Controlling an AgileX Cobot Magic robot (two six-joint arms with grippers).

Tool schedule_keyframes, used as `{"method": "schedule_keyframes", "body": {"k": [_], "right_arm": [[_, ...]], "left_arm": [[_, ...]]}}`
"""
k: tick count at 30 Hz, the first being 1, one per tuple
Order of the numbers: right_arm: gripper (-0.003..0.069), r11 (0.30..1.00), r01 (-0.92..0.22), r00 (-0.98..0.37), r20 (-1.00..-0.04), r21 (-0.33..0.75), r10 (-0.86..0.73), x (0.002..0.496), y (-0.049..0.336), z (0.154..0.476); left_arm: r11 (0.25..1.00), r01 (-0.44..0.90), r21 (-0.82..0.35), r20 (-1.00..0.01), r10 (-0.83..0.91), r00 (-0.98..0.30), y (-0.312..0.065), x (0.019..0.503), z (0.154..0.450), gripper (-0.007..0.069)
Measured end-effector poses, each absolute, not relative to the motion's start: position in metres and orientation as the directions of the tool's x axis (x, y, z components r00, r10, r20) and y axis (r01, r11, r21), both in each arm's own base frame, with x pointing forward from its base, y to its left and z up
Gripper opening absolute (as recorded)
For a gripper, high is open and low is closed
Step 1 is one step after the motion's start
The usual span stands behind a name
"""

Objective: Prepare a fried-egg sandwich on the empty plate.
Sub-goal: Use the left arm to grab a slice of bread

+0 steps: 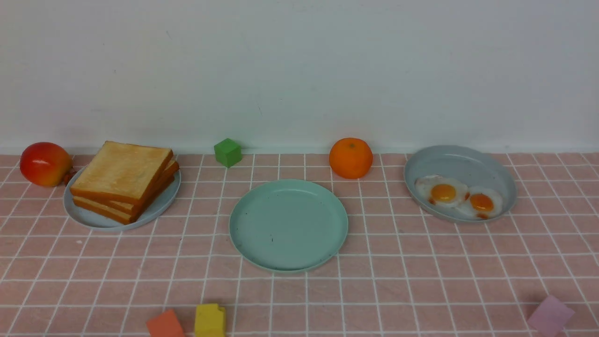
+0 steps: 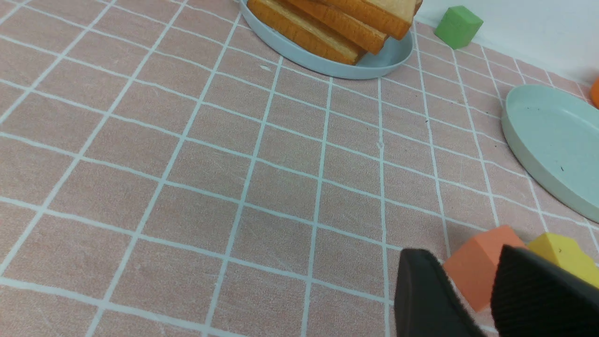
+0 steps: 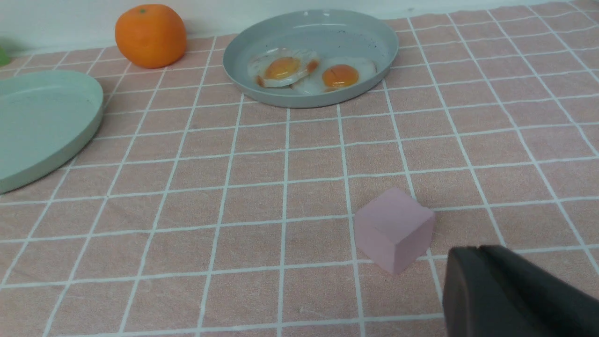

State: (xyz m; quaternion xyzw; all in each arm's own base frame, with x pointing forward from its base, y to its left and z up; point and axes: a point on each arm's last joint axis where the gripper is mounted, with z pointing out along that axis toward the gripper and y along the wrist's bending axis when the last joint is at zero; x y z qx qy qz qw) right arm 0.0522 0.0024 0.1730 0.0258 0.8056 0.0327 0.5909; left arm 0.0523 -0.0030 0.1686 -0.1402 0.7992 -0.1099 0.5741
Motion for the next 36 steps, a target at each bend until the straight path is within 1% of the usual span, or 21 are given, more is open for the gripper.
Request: {"method": "schedule_keyframes", "body": {"k": [22, 23, 24, 25, 26, 27, 28, 29, 31, 32, 33, 36], "right_arm": [[0.0042, 0.997, 0.003, -0.300, -0.950, 0.083, 0.080, 0.052, 0.002, 0.173], [0.0042, 0.997, 0.003, -0.300, -0.950, 0.083, 0.080, 0.052, 0.002, 0.173], [0.0042, 0.997, 0.003, -0.300, -0.950, 0.083, 0.080, 0.052, 0.002, 0.173], [0.0042, 0.997, 0.003, -0.300, -0.950, 0.083, 0.080, 0.052, 0.002, 0.173], [0.0042, 0.997, 0.003, -0.300, -0.950, 0.083, 0.080, 0.052, 0.002, 0.173], [0.0042, 0.997, 0.003, -0.300, -0.950, 0.083, 0.080, 0.052, 0.002, 0.173], [0.0042, 0.997, 0.003, -0.300, -0.950, 0.083, 0.080, 0.052, 0.002, 0.173], [0.0042, 0.997, 0.003, -0.300, -0.950, 0.083, 0.080, 0.052, 0.002, 0.173], [0.0042, 0.997, 0.003, -0.300, -0.950, 0.083, 0.080, 0.052, 0.002, 0.173], [0.0042, 0.997, 0.003, -0.300, -0.950, 0.083, 0.080, 0.052, 0.002, 0.173], [0.0042, 0.997, 0.003, -0.300, -0.950, 0.083, 0.080, 0.052, 0.002, 0.173], [0.0042, 0.997, 0.003, -0.300, -0.950, 0.083, 0.080, 0.052, 0.002, 0.173]], "left_arm": [[0.939, -0.097, -0.329, -0.893, -0.343, -0.293, -0.003, 0.052, 0.169, 0.0237], [0.938, -0.095, -0.333, -0.894, -0.346, -0.286, -0.003, 0.053, 0.170, 0.0237], [0.924, -0.093, -0.372, -0.884, -0.383, -0.267, -0.003, 0.053, 0.172, 0.0237], [0.920, -0.093, -0.380, -0.882, -0.391, -0.264, -0.003, 0.053, 0.172, 0.0237], [0.887, -0.075, -0.455, -0.856, -0.459, -0.237, -0.005, 0.054, 0.175, 0.0237], [0.852, -0.087, -0.517, -0.826, -0.523, -0.213, -0.005, 0.055, 0.177, 0.0237], [0.830, -0.083, -0.551, -0.807, -0.556, -0.201, -0.006, 0.055, 0.178, 0.0237], [0.770, -0.069, -0.634, -0.756, -0.637, -0.154, -0.006, 0.056, 0.182, 0.0237], [0.669, -0.036, -0.742, -0.666, -0.742, -0.069, -0.004, 0.057, 0.191, 0.0237], [0.652, -0.032, -0.757, -0.650, -0.758, -0.061, -0.004, 0.057, 0.191, 0.0237], [0.593, -0.008, -0.805, -0.593, -0.805, -0.010, -0.002, 0.057, 0.196, 0.0237], [0.522, 0.037, -0.852, -0.518, -0.852, 0.080, 0.003, 0.056, 0.206, 0.0237]]}}
